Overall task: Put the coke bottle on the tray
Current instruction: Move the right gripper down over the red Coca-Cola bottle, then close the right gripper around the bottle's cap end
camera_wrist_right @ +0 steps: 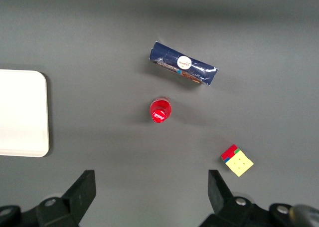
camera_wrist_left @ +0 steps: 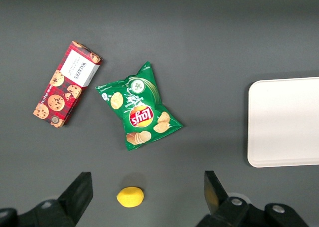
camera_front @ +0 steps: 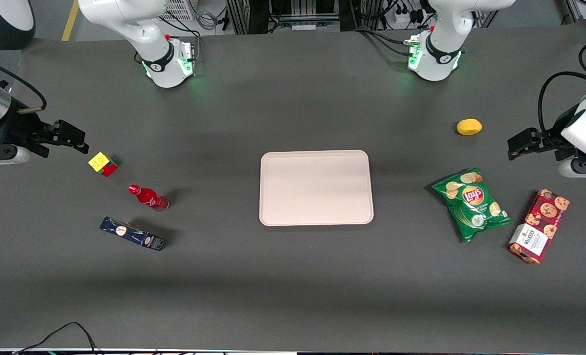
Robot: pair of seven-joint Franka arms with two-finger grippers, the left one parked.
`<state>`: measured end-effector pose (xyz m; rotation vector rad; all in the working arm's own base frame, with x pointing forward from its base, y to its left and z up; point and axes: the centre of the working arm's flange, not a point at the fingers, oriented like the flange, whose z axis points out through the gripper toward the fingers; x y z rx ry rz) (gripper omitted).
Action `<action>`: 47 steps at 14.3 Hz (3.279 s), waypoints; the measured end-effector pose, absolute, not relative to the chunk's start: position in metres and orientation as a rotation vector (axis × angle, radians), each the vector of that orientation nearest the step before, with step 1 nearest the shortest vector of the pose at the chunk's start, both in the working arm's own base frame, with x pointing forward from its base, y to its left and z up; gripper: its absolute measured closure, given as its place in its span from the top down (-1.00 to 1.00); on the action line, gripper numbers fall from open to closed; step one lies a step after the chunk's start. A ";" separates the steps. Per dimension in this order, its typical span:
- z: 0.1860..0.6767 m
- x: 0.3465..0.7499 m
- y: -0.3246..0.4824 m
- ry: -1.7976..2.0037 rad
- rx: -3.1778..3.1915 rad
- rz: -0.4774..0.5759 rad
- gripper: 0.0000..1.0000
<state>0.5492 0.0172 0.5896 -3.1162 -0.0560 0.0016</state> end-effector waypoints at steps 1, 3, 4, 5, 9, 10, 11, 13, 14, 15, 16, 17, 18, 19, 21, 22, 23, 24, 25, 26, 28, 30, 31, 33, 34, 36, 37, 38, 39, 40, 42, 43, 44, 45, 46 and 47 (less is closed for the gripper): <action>0.584 0.552 0.018 -0.058 -3.117 0.017 1.00; 0.570 0.559 0.022 -0.064 -3.120 0.050 1.00; 0.561 0.564 0.024 -0.069 -3.121 0.062 1.00; 0.550 0.570 0.026 -0.073 -3.123 0.073 1.00; 0.485 0.591 0.033 -0.082 -3.131 0.035 1.00; 0.467 0.594 0.033 -0.085 -3.137 0.028 1.00; 0.449 0.596 0.033 -0.089 -3.144 0.027 1.00; 0.418 0.596 0.033 -0.093 -3.152 0.039 1.00; 0.406 0.595 0.032 -0.095 -3.155 0.046 1.00; 0.395 0.592 0.032 -0.097 -3.157 0.051 1.00; 0.386 0.589 0.032 -0.098 -3.158 0.056 1.00; 0.376 0.585 0.032 -0.099 -3.158 0.061 1.00; 0.367 0.581 0.032 -0.101 -3.158 0.063 1.00; 0.358 0.577 0.032 -0.103 -3.158 0.062 1.00; 0.342 0.570 0.032 -0.105 -3.159 0.043 1.00; 0.336 0.567 0.032 -0.106 -3.159 0.038 1.00; 0.331 0.565 0.031 -0.106 -3.159 0.037 1.00; 0.329 0.563 0.031 -0.106 -3.159 0.038 1.00; 0.327 0.562 0.031 -0.107 -3.159 0.040 1.00; 0.326 0.561 0.031 -0.107 -3.159 0.043 1.00; 0.324 0.560 0.031 -0.108 -3.159 0.047 0.98; 0.323 0.559 0.032 -0.109 -3.159 0.050 0.88; 0.323 0.559 0.032 -0.109 -3.159 0.051 0.69; 0.322 0.558 0.032 -0.110 -3.159 0.054 0.23; 0.322 0.558 0.032 -0.110 -3.159 0.055 -0.02; 0.322 0.558 0.032 -0.111 -3.159 0.053 -0.33; 0.322 0.558 0.032 -0.111 -3.159 0.053 -0.35; 0.322 0.558 0.032 -0.112 -3.159 0.052 -0.36; 0.322 0.558 0.033 -0.112 -3.159 0.050 -0.36; 0.323 0.558 0.033 -0.112 -3.159 0.047 -0.36; 0.331 0.560 0.033 -0.113 -3.158 0.033 -0.36; 0.339 0.560 0.034 -0.115 -3.157 0.039 -0.36; 0.351 0.561 0.035 -0.118 -3.156 0.059 -0.36; 0.368 0.564 0.038 -0.124 -3.154 0.078 -0.36; 0.389 0.567 0.043 -0.136 -3.153 0.085 -0.36; 0.412 0.571 0.048 -0.145 -3.151 0.082 -0.36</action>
